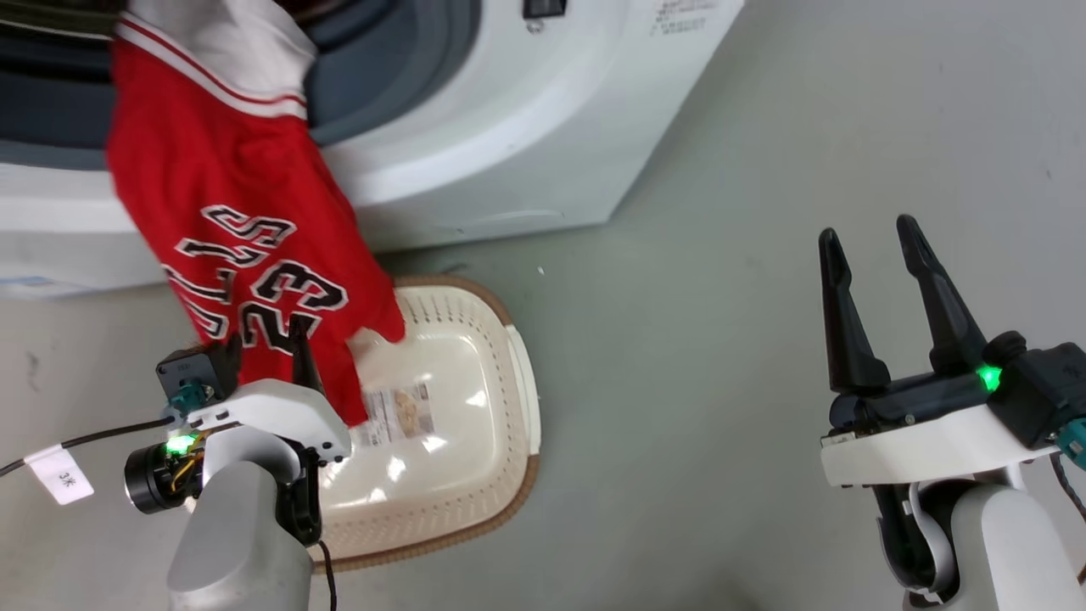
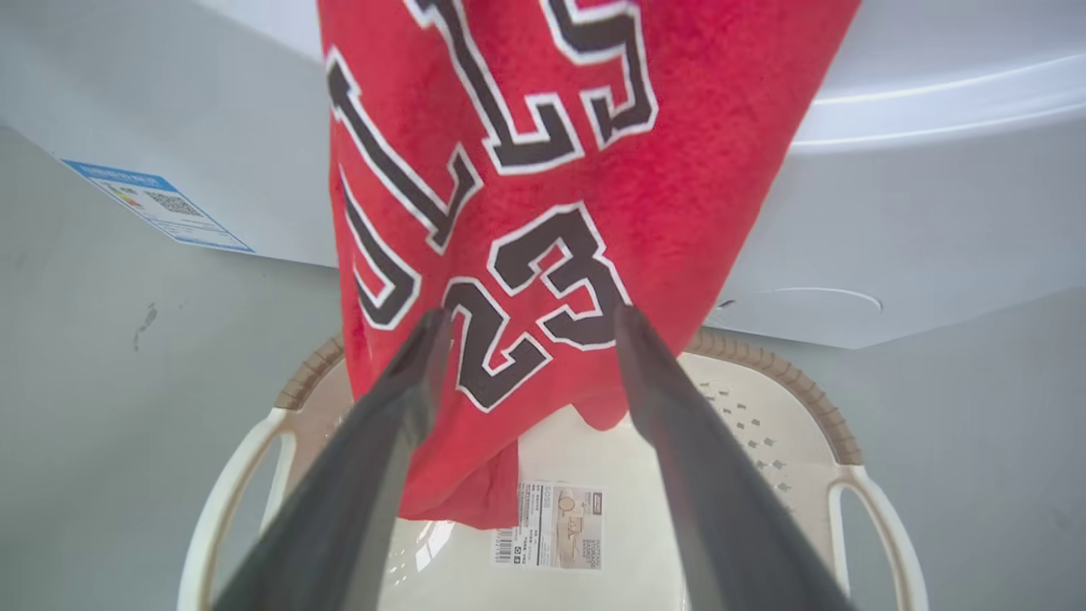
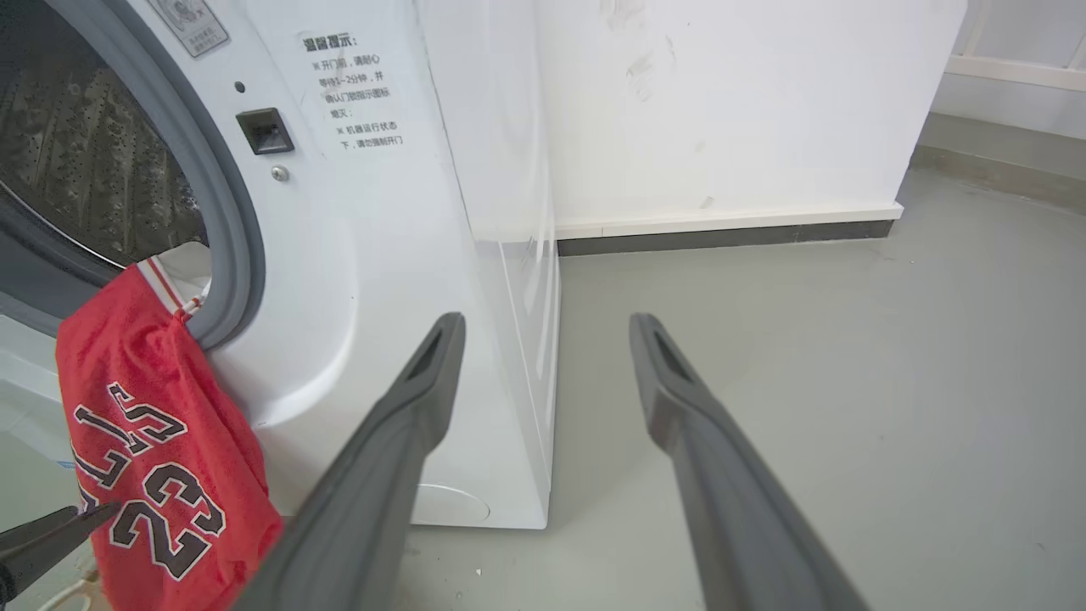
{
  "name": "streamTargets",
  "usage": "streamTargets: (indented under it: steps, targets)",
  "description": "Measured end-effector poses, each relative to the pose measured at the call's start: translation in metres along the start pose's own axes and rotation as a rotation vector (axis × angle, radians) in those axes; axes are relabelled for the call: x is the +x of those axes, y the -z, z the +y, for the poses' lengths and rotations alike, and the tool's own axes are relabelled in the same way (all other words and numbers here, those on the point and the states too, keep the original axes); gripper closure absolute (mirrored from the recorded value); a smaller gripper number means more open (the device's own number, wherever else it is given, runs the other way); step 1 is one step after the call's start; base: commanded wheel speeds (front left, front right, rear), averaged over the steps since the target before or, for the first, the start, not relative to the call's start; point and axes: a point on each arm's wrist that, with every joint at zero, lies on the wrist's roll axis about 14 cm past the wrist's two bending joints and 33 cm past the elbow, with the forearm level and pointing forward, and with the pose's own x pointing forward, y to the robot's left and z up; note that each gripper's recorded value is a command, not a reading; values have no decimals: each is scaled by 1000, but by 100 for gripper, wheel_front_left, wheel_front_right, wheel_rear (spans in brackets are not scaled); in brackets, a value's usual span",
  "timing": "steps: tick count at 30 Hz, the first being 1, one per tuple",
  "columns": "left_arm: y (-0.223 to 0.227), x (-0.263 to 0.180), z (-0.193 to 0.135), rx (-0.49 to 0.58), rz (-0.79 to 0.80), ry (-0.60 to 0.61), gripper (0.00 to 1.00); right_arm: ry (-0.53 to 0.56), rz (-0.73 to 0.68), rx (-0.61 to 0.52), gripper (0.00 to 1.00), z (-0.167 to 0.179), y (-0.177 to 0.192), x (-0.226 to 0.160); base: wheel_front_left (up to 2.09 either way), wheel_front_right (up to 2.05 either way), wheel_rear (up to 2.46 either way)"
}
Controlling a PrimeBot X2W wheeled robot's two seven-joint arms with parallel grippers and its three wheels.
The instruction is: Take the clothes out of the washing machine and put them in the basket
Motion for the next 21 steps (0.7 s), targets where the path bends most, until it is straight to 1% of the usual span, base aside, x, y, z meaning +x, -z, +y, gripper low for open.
streamTargets:
  steps: [5,10,14,21]
  targets:
    - [-38,-15,3,2,-99,0,0,-24,-38,4,0,10,-20,-7,0,0,0]
    - [-64,-23,5,28,-155,10,0,-45,-71,11,0,19,-36,-13,0,0,0]
    - [-77,-12,6,69,-164,18,0,-46,-79,15,0,19,-39,-15,0,0,0]
    - [-85,22,9,104,-118,27,0,-24,-40,21,0,12,-25,-15,0,0,0]
